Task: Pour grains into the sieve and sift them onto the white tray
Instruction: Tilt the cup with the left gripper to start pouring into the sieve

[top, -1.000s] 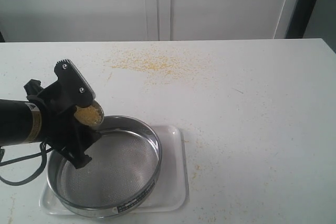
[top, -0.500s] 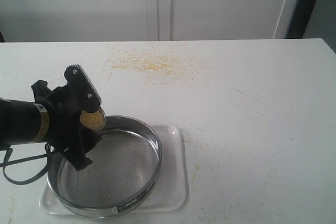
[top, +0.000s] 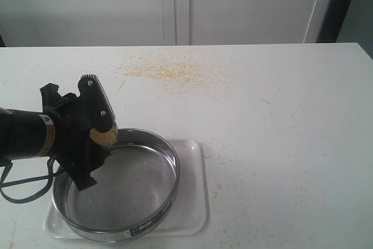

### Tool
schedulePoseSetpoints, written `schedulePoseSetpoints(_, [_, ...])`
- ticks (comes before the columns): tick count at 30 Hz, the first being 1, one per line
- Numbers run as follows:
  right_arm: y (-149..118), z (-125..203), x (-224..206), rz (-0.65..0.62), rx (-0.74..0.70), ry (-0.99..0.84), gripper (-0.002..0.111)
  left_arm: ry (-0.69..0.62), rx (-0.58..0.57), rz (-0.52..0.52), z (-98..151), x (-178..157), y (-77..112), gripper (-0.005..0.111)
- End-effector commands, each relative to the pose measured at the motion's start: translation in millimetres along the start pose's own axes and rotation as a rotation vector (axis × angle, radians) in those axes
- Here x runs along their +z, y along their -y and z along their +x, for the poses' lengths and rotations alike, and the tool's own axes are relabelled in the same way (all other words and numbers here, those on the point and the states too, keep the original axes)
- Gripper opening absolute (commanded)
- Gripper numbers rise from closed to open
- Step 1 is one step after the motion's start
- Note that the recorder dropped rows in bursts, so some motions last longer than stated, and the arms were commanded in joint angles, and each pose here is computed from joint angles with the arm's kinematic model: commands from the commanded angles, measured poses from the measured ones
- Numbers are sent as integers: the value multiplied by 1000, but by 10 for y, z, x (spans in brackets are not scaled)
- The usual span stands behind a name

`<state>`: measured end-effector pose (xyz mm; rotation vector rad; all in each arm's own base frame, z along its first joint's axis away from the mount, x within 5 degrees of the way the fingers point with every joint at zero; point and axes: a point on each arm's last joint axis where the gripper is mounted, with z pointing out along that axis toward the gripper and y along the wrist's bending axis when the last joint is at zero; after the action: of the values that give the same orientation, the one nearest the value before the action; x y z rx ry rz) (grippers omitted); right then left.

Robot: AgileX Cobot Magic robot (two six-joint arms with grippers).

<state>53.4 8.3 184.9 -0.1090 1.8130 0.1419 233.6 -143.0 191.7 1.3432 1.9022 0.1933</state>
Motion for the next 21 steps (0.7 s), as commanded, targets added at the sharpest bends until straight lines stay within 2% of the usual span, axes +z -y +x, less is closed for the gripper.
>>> schedulePoseSetpoints(1, [5,7,2,8,-1,10,0,13,57,-20,-33,-27,-27,0])
schedulePoseSetpoints(8, [5,7,2,8,-1,10,0,19,150,-31,-40,-27,-36,0])
schedulePoseSetpoints(21, [5,7,2,8,-1,10,0,-7,236,-60,-21,-28,-64,0])
